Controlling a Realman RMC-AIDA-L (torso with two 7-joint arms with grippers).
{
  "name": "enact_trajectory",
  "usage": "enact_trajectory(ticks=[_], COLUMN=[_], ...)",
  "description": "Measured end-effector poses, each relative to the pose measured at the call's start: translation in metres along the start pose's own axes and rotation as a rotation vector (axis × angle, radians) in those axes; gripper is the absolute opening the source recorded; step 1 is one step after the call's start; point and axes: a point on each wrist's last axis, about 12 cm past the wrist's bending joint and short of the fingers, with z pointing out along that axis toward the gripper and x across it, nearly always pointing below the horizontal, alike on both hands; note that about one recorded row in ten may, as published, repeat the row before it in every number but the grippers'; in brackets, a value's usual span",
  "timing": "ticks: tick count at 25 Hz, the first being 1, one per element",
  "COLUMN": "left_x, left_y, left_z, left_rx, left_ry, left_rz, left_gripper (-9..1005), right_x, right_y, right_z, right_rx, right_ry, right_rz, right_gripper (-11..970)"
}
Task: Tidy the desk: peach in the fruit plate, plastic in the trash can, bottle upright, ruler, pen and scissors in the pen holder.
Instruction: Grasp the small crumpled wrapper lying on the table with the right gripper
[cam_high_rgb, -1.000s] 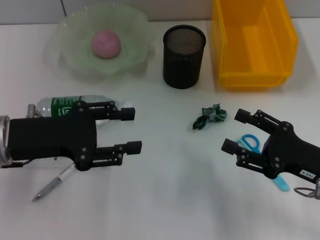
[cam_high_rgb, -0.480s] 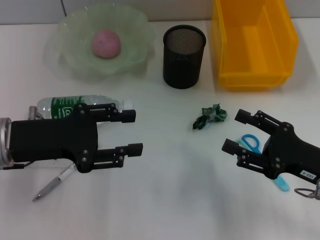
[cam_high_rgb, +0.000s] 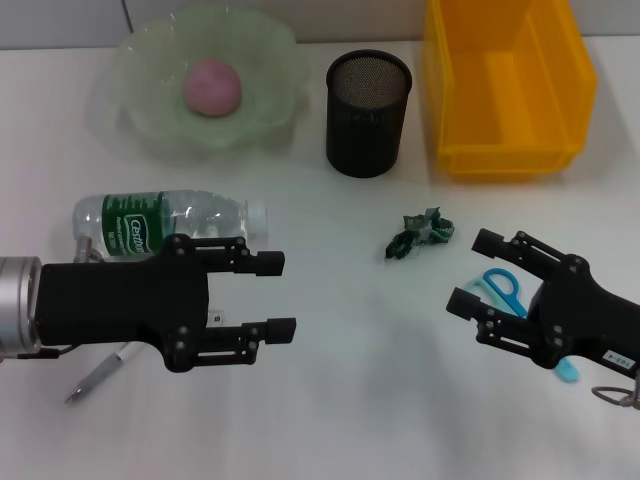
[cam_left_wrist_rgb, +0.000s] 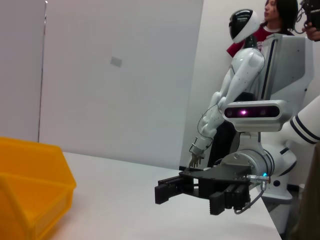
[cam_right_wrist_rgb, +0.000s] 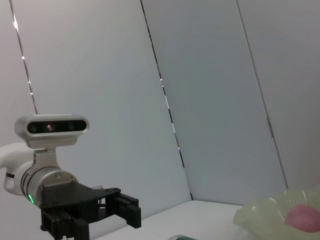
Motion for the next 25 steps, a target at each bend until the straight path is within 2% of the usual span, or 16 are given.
enact_trajectory(ticks=[18,25], left_x=[0.0051,0.002], left_y=[-0.0015,0.0024], left_z=[0.0016,0.0025], left_rx=[-0.006,-0.015], left_ry=[-0.026,-0.032], left_rz=[0.005,0.003], left_gripper=[651,650], right_x=[-0.0004,0.001], right_y=[0.0032,0.0037], right_z=[-0.0022,-0.0039], right_rx=[-0.01,0.0], right_ry=[-0.014,-0.012], right_rz=[0.006,0.011], right_gripper=[818,818])
